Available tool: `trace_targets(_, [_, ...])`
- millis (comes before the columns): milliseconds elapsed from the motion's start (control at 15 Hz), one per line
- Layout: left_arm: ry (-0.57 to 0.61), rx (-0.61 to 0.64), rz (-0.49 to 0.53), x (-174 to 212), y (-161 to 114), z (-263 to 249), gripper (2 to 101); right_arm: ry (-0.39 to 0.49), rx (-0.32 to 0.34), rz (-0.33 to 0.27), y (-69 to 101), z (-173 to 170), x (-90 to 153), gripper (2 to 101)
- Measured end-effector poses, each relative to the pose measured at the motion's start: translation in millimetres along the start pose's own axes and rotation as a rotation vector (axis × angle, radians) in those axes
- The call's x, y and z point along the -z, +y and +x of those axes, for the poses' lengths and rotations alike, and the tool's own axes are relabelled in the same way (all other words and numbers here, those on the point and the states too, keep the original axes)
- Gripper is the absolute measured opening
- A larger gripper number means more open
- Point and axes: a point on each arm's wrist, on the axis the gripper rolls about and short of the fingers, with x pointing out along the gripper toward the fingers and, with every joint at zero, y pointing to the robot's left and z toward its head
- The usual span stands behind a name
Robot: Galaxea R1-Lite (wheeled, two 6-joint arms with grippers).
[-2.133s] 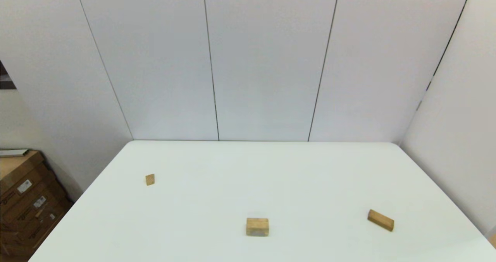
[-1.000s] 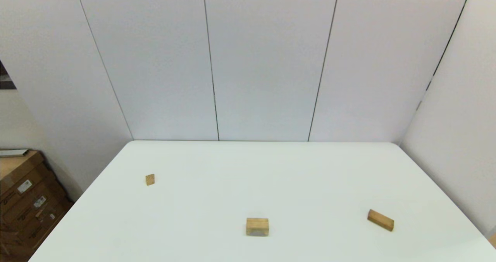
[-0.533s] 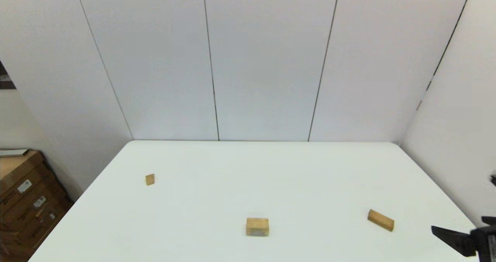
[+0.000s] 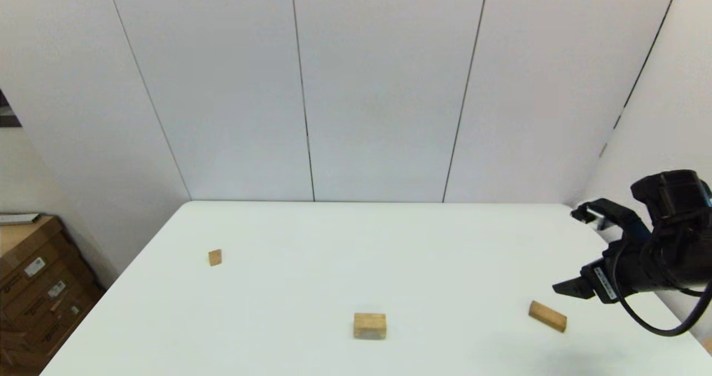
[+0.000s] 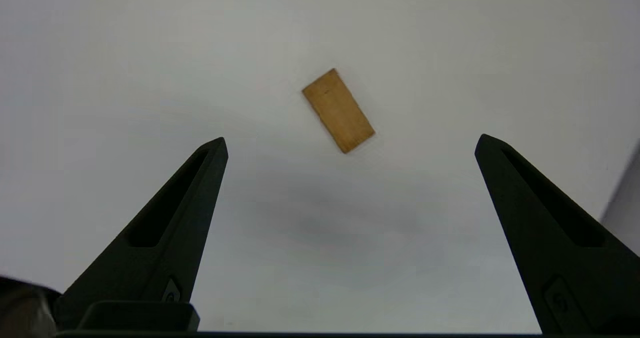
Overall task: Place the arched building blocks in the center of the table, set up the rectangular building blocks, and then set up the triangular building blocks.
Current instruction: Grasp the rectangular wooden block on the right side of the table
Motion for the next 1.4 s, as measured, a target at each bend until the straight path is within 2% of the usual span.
trace_targets(133, [0.0,0.0,0.0,0.0,0.0,0.0,97.8,0.037,-0.035,-0.079,-8.3,10.2,5.1,98.0])
trace_targets(333, [0.0,0.0,0.0,0.1,0.0,0.0,97.8,0.087,-0.033,-0.191,-22.2,17.9,16.2,98.0])
trace_targets(467, [0.0,0.0,0.0,0.1,0.0,0.0,97.7,0.1,-0.036,-0.233,-26.9,22.6,18.6,98.0])
trace_targets(733, [0.0,0.0,0.0,0.1,0.0,0.0,97.8,0.138,-0.074,-0.267,-25.8,41.5,21.5,98.0])
trace_targets(1200, [0.0,0.0,0.0,0.1,0.0,0.0,97.8,0.196,-0.136,-0.274,-22.1,74.0,23.3,98.0])
trace_targets(1400, [0.0,0.0,0.0,0.1,0.0,0.0,97.8,0.18,-0.135,-0.294,-19.3,87.0,20.8,98.0])
